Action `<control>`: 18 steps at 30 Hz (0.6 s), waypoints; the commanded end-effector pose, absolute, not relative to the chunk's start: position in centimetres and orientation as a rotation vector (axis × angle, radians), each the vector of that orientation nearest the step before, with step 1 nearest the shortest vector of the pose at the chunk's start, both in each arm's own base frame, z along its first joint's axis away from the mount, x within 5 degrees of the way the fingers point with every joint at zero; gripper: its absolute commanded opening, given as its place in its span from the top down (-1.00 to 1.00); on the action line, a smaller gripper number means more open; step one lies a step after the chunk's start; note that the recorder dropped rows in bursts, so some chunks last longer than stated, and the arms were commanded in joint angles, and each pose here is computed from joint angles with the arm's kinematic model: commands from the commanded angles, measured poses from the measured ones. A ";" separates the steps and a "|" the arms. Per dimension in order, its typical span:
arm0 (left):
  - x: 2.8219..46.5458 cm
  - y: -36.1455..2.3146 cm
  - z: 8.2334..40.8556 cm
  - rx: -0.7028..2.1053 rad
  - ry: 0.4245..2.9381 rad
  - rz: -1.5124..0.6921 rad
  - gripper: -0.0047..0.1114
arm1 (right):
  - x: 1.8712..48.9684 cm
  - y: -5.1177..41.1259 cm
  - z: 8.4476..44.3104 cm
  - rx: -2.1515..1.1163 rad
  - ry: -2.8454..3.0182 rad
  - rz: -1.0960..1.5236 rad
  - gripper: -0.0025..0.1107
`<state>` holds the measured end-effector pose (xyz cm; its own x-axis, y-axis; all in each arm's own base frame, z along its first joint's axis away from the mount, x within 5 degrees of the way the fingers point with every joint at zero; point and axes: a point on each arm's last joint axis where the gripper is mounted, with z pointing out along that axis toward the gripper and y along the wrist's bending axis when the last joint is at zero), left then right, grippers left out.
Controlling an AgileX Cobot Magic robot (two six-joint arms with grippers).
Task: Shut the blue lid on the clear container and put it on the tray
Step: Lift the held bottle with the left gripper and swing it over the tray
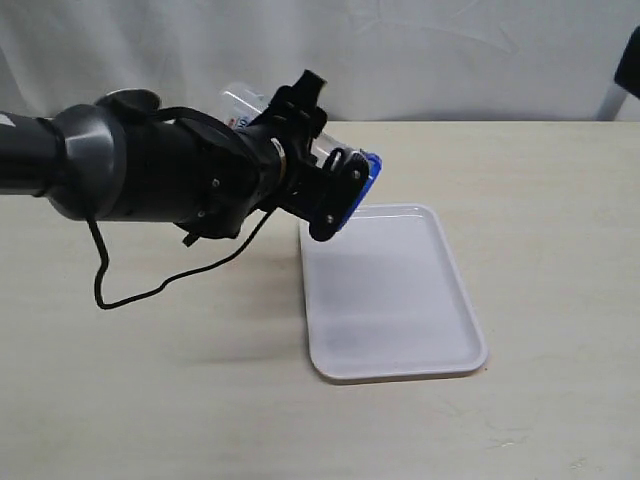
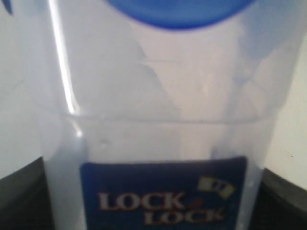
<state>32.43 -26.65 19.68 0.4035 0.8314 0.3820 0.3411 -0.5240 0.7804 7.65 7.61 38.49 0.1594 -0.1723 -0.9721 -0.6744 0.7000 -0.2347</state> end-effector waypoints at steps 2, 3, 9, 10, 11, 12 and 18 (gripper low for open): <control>31.4 -29.0 17.5 2.148 0.822 1.091 0.92 | 7.6 7.6 38.5 -0.753 1.389 0.430 0.88; 31.4 -29.2 17.1 2.169 0.801 1.099 0.92 | 7.6 7.6 38.5 -0.752 1.390 0.433 0.88; 31.4 -29.6 15.5 2.268 0.688 1.164 0.92 | 7.6 7.6 38.5 -0.747 1.395 0.444 0.88; 31.4 -29.6 15.3 2.273 0.688 1.163 0.92 | 7.6 7.6 38.5 -0.747 1.396 0.444 0.88; 31.4 -29.6 15.3 2.273 0.688 1.163 0.92 | 7.6 7.6 38.5 -0.747 1.396 0.444 0.88; 31.4 -29.6 15.3 2.273 0.688 1.163 0.92 | 7.6 7.6 38.5 -0.747 1.396 0.444 0.88; 31.3 -29.9 15.2 2.278 0.678 1.121 0.92 | 7.6 7.6 38.5 -0.745 1.397 0.448 0.88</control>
<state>31.30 -29.57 14.78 0.5288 0.6269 0.5722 0.2209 -0.7526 0.6203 7.61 7.65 38.51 0.1491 -0.1579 -0.9761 -0.6812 0.6992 -0.2171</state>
